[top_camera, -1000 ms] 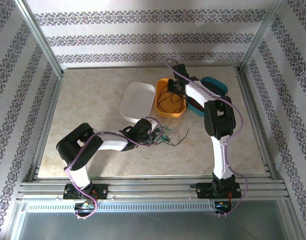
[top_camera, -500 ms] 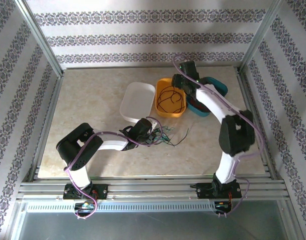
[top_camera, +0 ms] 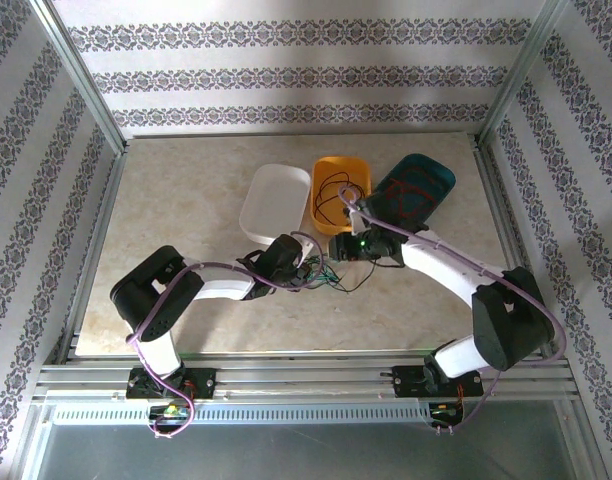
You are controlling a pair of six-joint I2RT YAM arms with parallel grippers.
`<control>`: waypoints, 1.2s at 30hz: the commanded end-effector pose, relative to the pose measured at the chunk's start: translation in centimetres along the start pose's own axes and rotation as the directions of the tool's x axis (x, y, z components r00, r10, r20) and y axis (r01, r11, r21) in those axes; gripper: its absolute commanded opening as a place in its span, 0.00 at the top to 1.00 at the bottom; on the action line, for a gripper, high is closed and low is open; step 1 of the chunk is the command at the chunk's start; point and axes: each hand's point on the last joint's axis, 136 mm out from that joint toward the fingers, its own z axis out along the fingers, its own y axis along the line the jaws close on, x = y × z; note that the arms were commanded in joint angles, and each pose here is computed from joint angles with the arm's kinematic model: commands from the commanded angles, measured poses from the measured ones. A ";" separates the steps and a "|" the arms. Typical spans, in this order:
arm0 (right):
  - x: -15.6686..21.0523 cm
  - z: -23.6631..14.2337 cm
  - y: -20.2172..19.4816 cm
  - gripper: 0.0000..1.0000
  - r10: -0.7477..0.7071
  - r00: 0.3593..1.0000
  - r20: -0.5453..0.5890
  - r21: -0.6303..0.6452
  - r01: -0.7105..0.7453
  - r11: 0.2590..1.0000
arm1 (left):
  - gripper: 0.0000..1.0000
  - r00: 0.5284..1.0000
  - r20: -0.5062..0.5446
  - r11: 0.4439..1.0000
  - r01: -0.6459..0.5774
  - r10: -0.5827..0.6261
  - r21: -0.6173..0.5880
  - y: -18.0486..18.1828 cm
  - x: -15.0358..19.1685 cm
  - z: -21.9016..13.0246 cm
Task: Untangle the cables
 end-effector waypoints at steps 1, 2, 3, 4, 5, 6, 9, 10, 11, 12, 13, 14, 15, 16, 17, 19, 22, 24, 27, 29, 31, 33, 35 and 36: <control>2.9 0.6 1.7 0.53 -0.054 0.993 -0.103 -0.073 0.046 0.996 | 1.00 1.000 -0.008 1.000 0.028 -0.028 0.010 0.4 0.2 -0.6; 3.4 1.0 1.8 0.52 -0.065 0.991 -0.121 -0.065 0.058 0.996 | 1.00 1.000 -0.005 1.000 0.029 -0.029 0.011 0.4 0.0 -0.6; 3.7 1.2 1.8 0.53 -0.074 0.988 -0.133 -0.060 0.066 0.996 | 1.00 1.000 -0.005 1.000 0.028 -0.028 0.013 0.4 -0.1 -0.6; 4.1 1.5 1.7 0.53 -0.085 0.985 -0.148 -0.045 0.079 0.996 | 1.00 1.000 -0.006 0.999 0.030 -0.030 0.015 0.4 -0.1 -0.6; 4.5 1.8 1.6 0.53 -0.097 0.982 -0.160 -0.031 0.094 0.995 | 1.00 1.000 -0.008 0.999 0.028 -0.028 0.016 0.4 -0.1 -0.6; 4.7 2.0 1.5 0.52 -0.106 0.979 -0.171 -0.020 0.104 0.994 | 1.00 1.000 -0.006 0.999 0.028 -0.028 0.017 0.4 -0.2 -0.6; 5.4 2.9 0.6 0.53 -0.115 0.971 -0.212 0.032 0.124 0.992 | 1.00 1.000 -0.007 0.999 0.028 -0.028 0.019 0.3 -0.2 -0.7; 5.5 3.2 0.2 0.53 -0.113 0.969 -0.220 0.050 0.127 0.991 | 1.00 1.000 -0.008 0.999 0.028 -0.028 0.019 0.3 -0.2 -0.7; 5.5 3.3 -0.1 0.54 -0.112 0.969 -0.222 0.066 0.129 0.989 | 1.00 1.000 -0.008 0.999 0.028 -0.028 0.019 0.3 -0.2 -0.8; 5.6 3.5 -0.4 0.54 -0.107 0.969 -0.225 0.079 0.128 0.989 | 1.00 1.000 -0.008 0.999 0.028 -0.028 0.018 0.4 -0.2 -0.8; 5.6 3.6 -0.6 0.55 -0.106 0.968 -0.225 0.088 0.129 0.988 | 1.00 1.000 -0.007 0.999 0.029 -0.029 0.016 0.4 -0.1 -0.9; 5.6 3.8 -0.8 0.56 -0.106 0.968 -0.227 0.095 0.130 0.987 | 1.00 0.999 -0.008 0.999 0.031 -0.031 0.016 0.4 -0.1 -0.8; 5.6 3.9 -1.0 0.58 -0.103 0.968 -0.227 0.101 0.129 0.987 | 1.00 0.999 -0.006 0.999 0.031 -0.031 0.017 0.4 -0.1 -0.9; 5.7 4.1 -1.1 0.62 -0.100 0.968 -0.230 0.105 0.126 0.986 | 1.00 0.999 -0.008 0.999 0.031 -0.031 0.016 0.4 0.0 -0.9; 5.7 4.2 -1.2 0.67 -0.098 0.968 -0.229 0.110 0.126 0.986 | 1.00 0.999 -0.007 0.999 0.031 -0.031 0.015 0.4 0.0 -0.8; 5.7 4.3 -1.3 0.78 -0.094 0.970 -0.225 0.116 0.122 0.986 | 1.00 0.999 -0.008 0.999 0.031 -0.031 0.012 0.5 0.0 -0.8; 5.7 4.2 -1.7 0.90 -0.086 0.972 -0.218 0.135 0.118 0.984 | 1.00 0.999 -0.010 0.999 0.031 -0.031 0.012 0.5 0.1 -0.8; 5.7 3.9 -1.9 0.94 -0.084 0.975 -0.205 0.149 0.115 0.982 | 1.00 0.999 -0.009 0.999 0.033 -0.033 0.011 0.5 0.0 -0.7; 5.1 2.8 -2.7 0.97 -0.063 0.986 -0.156 0.189 0.093 0.977 | 1.00 0.999 -0.011 0.999 0.032 -0.032 0.004 0.6 0.2 -0.7; 4.3 1.6 -3.6 0.98 -0.028 0.995 -0.100 0.230 0.051 0.972 | 1.00 0.999 -0.014 1.000 0.031 -0.031 -0.003 0.8 0.4 -0.6; 3.3 0.2 -4.7 0.99 0.021 0.999 -0.033 0.264 -0.012 0.965 | 1.00 0.999 -0.019 0.999 0.032 -0.032 -0.008 0.9 0.6 -0.6; 2.2 -1.5 -5.9 0.99 0.079 0.996 0.048 0.287 -0.090 0.954 | 1.00 0.999 -0.022 0.999 0.033 -0.033 -0.012 1.0 0.9 -0.6; 1.1 -3.4 -7.3 1.00 0.143 0.980 0.138 0.301 -0.179 0.937 | 1.00 0.999 -0.024 0.999 0.035 -0.035 -0.016 1.1 1.1 -0.5; 0.6 -4.1 -7.8 1.00 0.173 0.969 0.175 0.300 -0.220 0.928 | 1.00 0.999 -0.023 0.999 0.036 -0.036 -0.020 1.2 1.1 -0.5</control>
